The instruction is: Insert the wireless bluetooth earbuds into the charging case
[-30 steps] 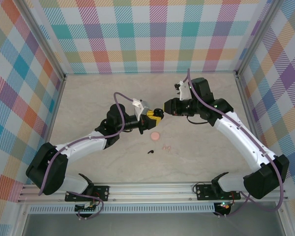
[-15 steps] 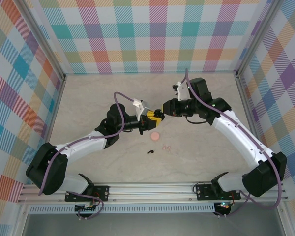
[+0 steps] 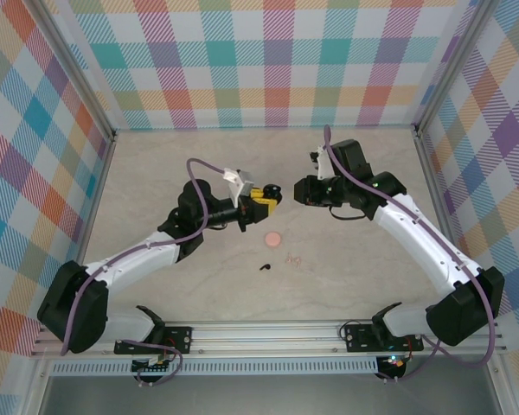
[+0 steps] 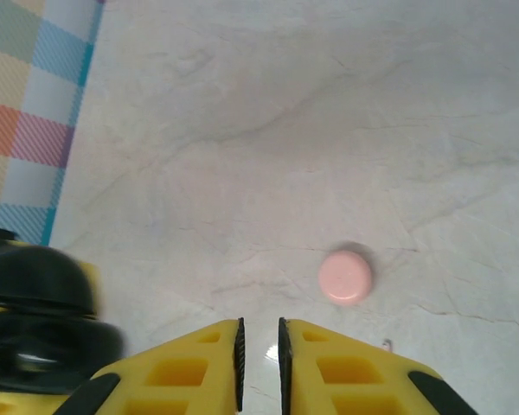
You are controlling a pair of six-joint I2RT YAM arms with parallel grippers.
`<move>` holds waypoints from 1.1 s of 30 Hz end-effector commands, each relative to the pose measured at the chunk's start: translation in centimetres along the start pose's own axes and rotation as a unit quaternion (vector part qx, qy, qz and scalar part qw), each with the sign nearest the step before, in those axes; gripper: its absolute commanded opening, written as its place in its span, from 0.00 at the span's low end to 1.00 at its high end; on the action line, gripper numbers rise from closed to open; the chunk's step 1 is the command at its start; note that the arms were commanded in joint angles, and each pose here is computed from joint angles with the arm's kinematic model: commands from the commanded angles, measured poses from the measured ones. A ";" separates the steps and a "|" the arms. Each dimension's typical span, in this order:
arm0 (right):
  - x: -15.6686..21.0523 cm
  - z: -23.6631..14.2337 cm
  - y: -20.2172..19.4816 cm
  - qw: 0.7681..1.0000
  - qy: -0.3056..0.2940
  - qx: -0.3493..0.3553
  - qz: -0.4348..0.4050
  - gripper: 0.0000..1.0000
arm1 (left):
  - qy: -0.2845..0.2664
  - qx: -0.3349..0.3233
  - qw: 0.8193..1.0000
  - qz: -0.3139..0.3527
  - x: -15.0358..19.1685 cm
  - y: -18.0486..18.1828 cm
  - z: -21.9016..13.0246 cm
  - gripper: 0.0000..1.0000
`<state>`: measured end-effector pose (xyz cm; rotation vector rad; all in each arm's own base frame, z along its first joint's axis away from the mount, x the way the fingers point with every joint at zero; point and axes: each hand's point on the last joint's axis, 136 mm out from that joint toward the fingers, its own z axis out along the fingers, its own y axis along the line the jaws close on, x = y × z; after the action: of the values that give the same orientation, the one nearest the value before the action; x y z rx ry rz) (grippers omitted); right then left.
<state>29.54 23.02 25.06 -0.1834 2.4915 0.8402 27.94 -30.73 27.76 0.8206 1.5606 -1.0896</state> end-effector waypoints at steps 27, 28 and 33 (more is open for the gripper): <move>17.1 13.1 -0.1 0.948 0.318 0.010 0.034 0.44 | -0.019 -0.033 0.999 0.035 -7.3 -2.6 -7.1 0.18; 17.5 13.4 0.0 0.945 0.325 0.011 0.034 0.45 | -0.018 -0.033 0.999 0.036 -7.3 -2.6 -7.1 0.18; 19.0 14.6 -0.2 0.935 0.352 0.022 0.035 0.48 | -0.018 -0.032 0.999 0.036 -7.2 -2.5 -7.1 0.18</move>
<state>19.54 31.12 5.05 -0.4396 3.1799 0.8108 25.12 -25.33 34.09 0.7974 1.5675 -1.0222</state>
